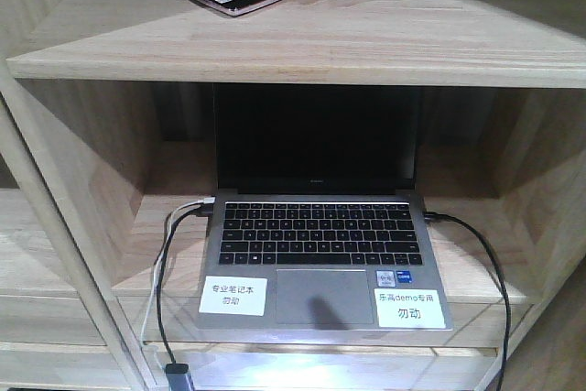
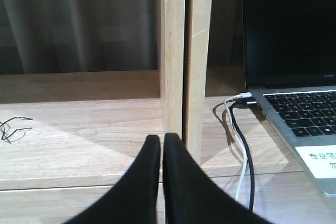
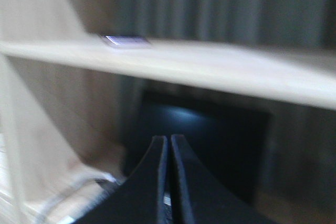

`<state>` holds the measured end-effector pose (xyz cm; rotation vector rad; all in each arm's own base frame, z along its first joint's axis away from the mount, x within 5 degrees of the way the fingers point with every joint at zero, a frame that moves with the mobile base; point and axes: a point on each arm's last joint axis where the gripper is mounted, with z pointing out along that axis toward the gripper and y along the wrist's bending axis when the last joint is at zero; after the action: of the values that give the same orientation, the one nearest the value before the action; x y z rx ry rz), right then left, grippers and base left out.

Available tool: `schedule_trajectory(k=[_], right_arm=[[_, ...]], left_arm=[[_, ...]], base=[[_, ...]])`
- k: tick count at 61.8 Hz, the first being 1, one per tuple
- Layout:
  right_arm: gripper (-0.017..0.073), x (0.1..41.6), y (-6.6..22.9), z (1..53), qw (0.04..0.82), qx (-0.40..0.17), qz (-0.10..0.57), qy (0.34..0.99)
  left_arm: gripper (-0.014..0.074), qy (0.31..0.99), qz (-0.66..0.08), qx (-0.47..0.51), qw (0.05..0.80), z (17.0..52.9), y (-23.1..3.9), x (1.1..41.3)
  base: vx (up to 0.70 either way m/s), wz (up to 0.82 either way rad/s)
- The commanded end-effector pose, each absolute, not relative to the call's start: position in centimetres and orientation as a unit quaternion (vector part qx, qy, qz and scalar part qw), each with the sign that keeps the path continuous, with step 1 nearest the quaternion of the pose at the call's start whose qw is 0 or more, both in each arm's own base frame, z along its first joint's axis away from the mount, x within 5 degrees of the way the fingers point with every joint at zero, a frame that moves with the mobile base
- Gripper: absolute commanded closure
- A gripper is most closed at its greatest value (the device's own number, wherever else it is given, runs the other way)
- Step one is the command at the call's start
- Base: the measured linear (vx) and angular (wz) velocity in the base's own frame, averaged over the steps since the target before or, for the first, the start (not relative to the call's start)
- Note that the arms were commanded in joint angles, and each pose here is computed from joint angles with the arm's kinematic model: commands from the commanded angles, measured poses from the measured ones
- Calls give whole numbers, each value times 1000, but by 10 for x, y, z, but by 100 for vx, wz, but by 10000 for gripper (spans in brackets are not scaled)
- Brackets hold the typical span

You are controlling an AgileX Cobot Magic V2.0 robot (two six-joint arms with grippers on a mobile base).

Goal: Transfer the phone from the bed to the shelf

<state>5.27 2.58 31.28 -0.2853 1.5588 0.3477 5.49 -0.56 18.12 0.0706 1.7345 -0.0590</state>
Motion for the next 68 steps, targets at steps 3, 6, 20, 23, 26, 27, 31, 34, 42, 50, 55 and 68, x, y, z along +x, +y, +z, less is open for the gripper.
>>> schedule_trajectory(k=[3,6,20,23,26,27,31,34,42,50,55,68], right_arm=[[564,59,19,311,704,-75,122,695],[564,61,17,306,701,-60,107,703],[564,58,6,282,699,-18,35,714],[564,55,5,274,700,-10,30,713],[564,52,4,266,702,-4,25,712],[564,52,4,264,703,-3,22,711],[564,49,3,254,704,2,13,710],[564,48,2,246,703,4,2,711],[564,49,0,226,700,17,-6,714],[564,54,-2,207,694,20,-14,720],[564,56,-3,199,704,25,-16,710],[564,56,-4,198,714,19,-27,700]], left_arm=[[593,738,-29,24,674,187,-5,56],[593,738,-29,24,674,187,-5,56],[593,738,-29,24,674,187,-5,56],[593,738,-29,24,674,187,-5,56],[593,738,-29,24,674,187,-5,56],[593,738,-29,24,674,187,-5,56],[593,738,-29,24,674,187,-5,56],[593,738,-29,24,674,187,-5,56],[593,738,-29,24,674,187,-5,56],[593,738,-29,24,674,187,-5,56],[593,738,-29,24,674,187,-5,56],[593,738,-29,24,674,187,-5,56]], base=[[0,0],[0,0],[0,0],[0,0],[0,0],[0,0],[0,0],[0,0],[0,0],[0,0],[0,0],[0,0]])
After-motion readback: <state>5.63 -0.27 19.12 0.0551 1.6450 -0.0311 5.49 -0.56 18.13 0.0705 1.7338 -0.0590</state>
